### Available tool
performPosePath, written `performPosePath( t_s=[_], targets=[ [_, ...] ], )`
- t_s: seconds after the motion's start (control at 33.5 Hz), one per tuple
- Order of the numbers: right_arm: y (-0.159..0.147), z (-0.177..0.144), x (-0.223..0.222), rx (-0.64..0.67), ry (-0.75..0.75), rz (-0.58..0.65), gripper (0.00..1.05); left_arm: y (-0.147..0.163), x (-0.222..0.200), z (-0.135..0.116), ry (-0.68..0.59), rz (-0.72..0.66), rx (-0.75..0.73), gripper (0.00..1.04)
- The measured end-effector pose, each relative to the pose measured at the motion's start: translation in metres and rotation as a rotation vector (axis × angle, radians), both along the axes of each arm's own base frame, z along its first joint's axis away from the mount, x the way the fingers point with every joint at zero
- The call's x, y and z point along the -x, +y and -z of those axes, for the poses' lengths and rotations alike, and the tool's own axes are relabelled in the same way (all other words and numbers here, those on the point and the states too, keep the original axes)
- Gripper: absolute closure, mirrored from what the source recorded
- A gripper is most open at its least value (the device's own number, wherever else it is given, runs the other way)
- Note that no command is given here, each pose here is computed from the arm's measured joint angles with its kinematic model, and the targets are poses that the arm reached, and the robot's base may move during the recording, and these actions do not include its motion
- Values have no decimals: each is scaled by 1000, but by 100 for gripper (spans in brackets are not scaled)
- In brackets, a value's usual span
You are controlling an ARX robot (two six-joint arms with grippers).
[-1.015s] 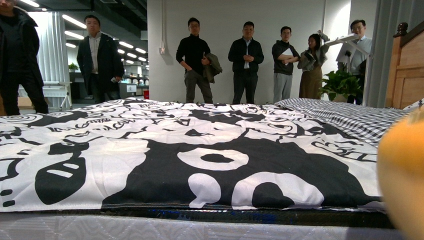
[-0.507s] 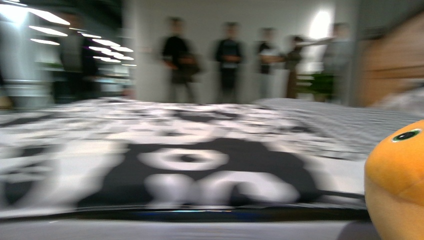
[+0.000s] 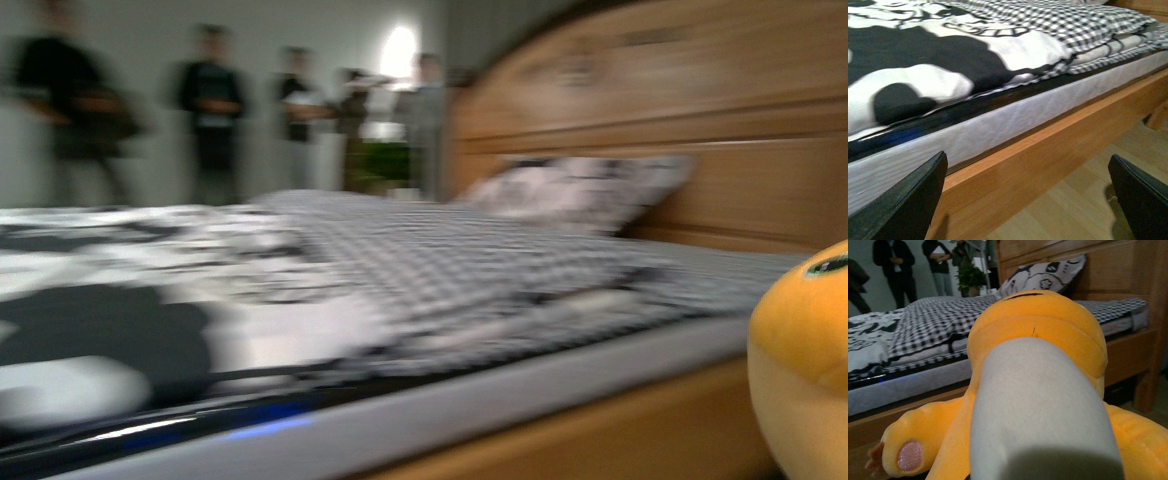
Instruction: Put away toys
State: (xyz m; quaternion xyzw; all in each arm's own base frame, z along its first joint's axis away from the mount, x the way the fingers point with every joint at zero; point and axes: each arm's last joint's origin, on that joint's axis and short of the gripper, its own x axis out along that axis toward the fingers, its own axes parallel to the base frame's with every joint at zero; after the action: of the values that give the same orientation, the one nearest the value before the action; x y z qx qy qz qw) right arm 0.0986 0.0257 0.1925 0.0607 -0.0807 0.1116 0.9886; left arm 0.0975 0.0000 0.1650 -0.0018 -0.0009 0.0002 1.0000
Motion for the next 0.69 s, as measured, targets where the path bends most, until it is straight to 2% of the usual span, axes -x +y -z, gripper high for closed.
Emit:
performPosePath(
  t_s=[0.69],
  targets=[
    [0,1,0,1,3,-1,94,0,0,0,0,-1,0,6]
  ],
)
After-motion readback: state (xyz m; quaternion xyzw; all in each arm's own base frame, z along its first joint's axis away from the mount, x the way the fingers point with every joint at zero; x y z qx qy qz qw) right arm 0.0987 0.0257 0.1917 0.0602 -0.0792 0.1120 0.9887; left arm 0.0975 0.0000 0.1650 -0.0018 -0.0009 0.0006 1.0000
